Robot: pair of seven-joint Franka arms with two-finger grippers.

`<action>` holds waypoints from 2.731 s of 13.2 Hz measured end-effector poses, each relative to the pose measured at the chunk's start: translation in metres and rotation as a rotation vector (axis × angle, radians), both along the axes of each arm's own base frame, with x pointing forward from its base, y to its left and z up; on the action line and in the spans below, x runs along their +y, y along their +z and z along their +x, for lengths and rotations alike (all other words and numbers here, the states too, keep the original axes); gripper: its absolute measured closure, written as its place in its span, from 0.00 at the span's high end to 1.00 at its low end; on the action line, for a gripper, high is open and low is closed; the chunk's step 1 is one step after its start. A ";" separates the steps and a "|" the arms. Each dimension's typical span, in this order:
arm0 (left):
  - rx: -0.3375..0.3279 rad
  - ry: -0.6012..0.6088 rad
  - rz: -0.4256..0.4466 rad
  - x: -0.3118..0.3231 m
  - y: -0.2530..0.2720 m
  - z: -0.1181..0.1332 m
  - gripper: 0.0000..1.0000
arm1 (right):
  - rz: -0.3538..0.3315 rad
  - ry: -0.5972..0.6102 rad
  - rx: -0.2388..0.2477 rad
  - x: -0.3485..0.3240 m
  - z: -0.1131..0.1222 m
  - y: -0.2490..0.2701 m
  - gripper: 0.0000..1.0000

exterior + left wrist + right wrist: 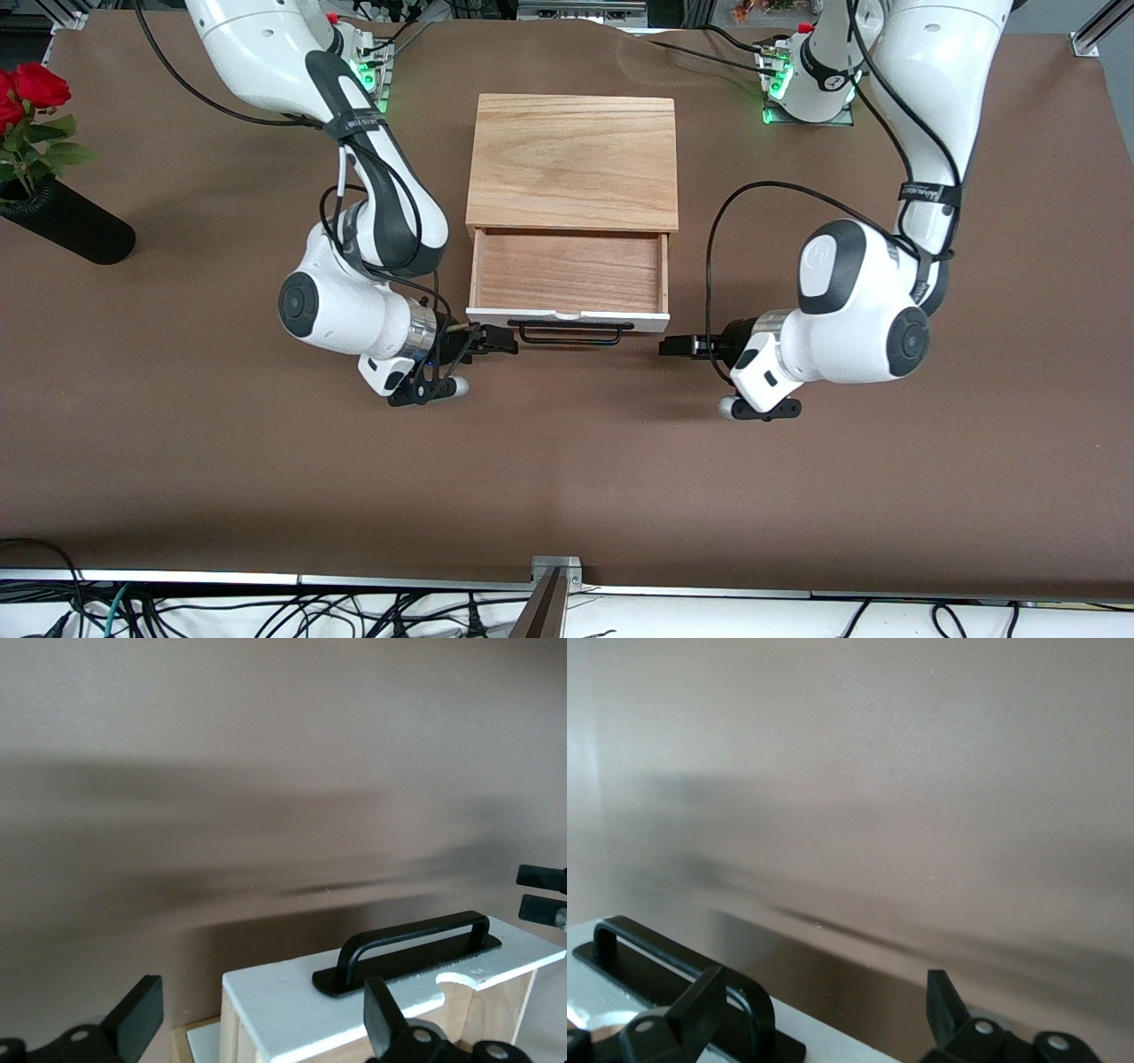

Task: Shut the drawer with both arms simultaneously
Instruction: 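Place the right gripper and the left gripper against the drawer front edges, then push the drawer front into the box with both grippers together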

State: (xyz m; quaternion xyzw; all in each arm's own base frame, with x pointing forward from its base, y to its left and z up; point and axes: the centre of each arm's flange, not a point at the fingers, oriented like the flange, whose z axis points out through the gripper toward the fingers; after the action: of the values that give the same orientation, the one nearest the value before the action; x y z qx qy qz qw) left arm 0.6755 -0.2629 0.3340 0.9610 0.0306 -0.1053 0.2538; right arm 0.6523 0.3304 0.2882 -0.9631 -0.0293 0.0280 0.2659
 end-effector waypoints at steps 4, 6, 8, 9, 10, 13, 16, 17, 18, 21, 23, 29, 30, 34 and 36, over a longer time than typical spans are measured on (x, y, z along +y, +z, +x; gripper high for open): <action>-0.050 0.022 -0.034 -0.037 -0.016 -0.003 1.00 | 0.044 -0.008 0.026 0.007 -0.002 0.002 1.00; -0.028 -0.019 -0.029 -0.066 -0.032 -0.017 1.00 | 0.052 0.003 0.034 0.012 -0.004 0.004 1.00; -0.012 -0.036 -0.024 -0.077 -0.042 -0.024 1.00 | 0.053 0.019 0.058 0.014 -0.007 0.003 1.00; -0.007 -0.037 -0.023 -0.076 -0.044 -0.024 1.00 | 0.053 0.030 0.075 0.015 -0.010 0.002 1.00; 0.000 -0.036 -0.021 -0.073 -0.044 -0.023 1.00 | 0.054 0.040 0.092 0.015 -0.012 0.001 1.00; 0.058 -0.058 -0.016 -0.065 -0.048 -0.027 1.00 | 0.055 0.061 0.128 0.016 -0.017 -0.001 1.00; 0.094 -0.079 -0.015 -0.063 -0.049 -0.030 1.00 | 0.055 0.069 0.141 0.017 -0.019 -0.002 1.00; 0.100 -0.082 -0.014 -0.063 -0.049 -0.031 1.00 | 0.056 0.070 0.143 0.017 -0.019 -0.002 1.00; 0.105 -0.085 -0.013 -0.062 -0.049 -0.031 1.00 | 0.057 0.071 0.144 0.018 -0.019 -0.002 1.00; 0.137 -0.105 -0.012 -0.061 -0.050 -0.035 1.00 | 0.060 0.085 0.163 0.021 -0.023 -0.003 1.00; 0.162 -0.123 -0.011 -0.061 -0.051 -0.039 1.00 | 0.061 0.099 0.183 0.023 -0.027 -0.004 1.00; 0.245 -0.179 -0.008 -0.066 -0.056 -0.054 1.00 | 0.063 0.159 0.283 0.026 -0.042 -0.009 1.00; 0.267 -0.194 -0.007 -0.068 -0.057 -0.059 1.00 | 0.063 0.175 0.309 0.027 -0.046 -0.011 1.00; 0.334 -0.249 -0.007 -0.071 -0.062 -0.073 1.00 | 0.061 0.221 0.387 0.029 -0.059 -0.018 1.00; 0.361 -0.270 -0.008 -0.071 -0.063 -0.078 1.00 | 0.059 0.240 0.425 0.030 -0.065 -0.024 1.00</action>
State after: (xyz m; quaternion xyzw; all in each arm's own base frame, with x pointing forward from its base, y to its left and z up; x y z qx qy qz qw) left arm 0.5975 -0.3335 0.2708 0.9210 -0.0539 -0.3089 0.2314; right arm 0.5876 0.3601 0.2647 -0.9171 -0.0876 0.2605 0.2887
